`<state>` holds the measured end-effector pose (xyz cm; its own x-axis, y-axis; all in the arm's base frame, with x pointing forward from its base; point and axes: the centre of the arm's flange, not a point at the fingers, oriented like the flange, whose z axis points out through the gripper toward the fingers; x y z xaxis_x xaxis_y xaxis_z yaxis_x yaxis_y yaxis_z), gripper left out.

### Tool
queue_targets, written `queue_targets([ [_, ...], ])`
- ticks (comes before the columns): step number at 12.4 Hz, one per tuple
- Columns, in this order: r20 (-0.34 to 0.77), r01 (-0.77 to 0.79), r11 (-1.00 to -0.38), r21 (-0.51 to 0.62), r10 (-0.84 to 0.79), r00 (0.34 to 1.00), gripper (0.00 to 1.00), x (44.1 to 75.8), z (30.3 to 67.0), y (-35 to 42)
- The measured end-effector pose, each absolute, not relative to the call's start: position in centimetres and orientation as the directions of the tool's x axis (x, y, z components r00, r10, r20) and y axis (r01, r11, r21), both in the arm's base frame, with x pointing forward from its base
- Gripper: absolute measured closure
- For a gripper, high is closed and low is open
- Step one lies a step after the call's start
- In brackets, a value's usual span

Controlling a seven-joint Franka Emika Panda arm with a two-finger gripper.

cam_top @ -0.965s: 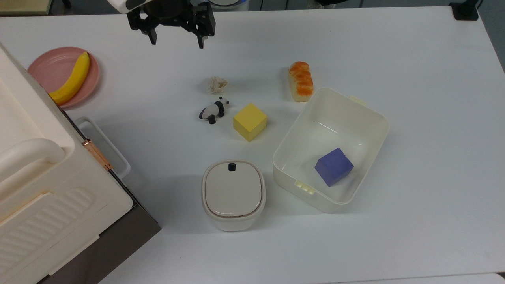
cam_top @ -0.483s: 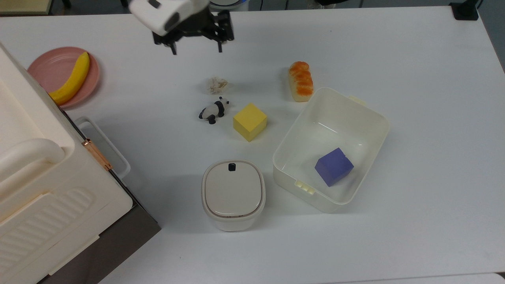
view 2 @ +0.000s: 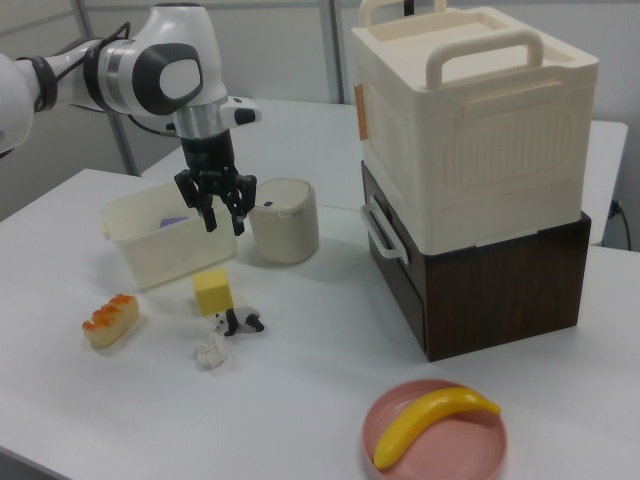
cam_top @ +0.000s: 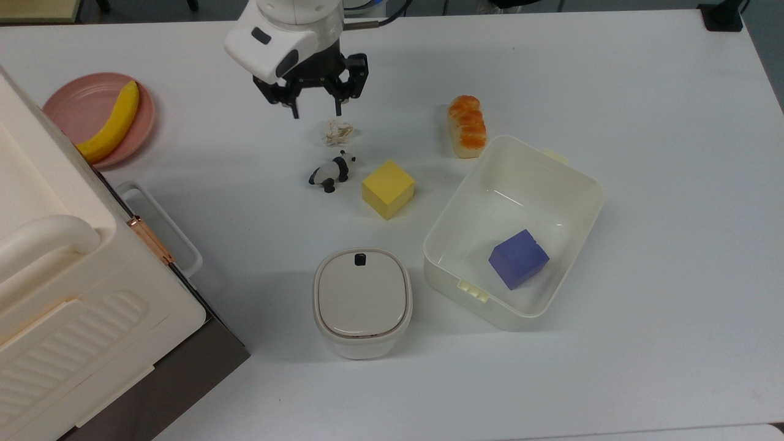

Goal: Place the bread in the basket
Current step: 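Lower the gripper over the orange bread and close on it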

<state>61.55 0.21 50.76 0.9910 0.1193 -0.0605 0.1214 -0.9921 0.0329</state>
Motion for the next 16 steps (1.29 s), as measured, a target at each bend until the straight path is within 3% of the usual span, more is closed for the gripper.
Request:
queue_targets([
  [2, -0.055, 0.149, -0.988, 0.033, 0.147, 0.988, 0.42, 61.8, 50.4, 0.7],
  [4, -0.085, 0.246, -0.969, 0.024, 0.244, 0.966, 0.11, 61.9, 48.6, 2.1],
  [5, -0.112, 0.279, -0.960, 0.017, 0.276, 0.955, 0.00, 61.5, 47.3, 3.2],
  [9, -0.195, 0.382, -0.924, 0.002, 0.374, 0.907, 0.00, 56.8, 42.7, 12.3],
  [16, -0.176, 0.348, -0.936, 0.059, 0.333, 0.926, 0.00, 51.6, 36.8, 24.1],
])
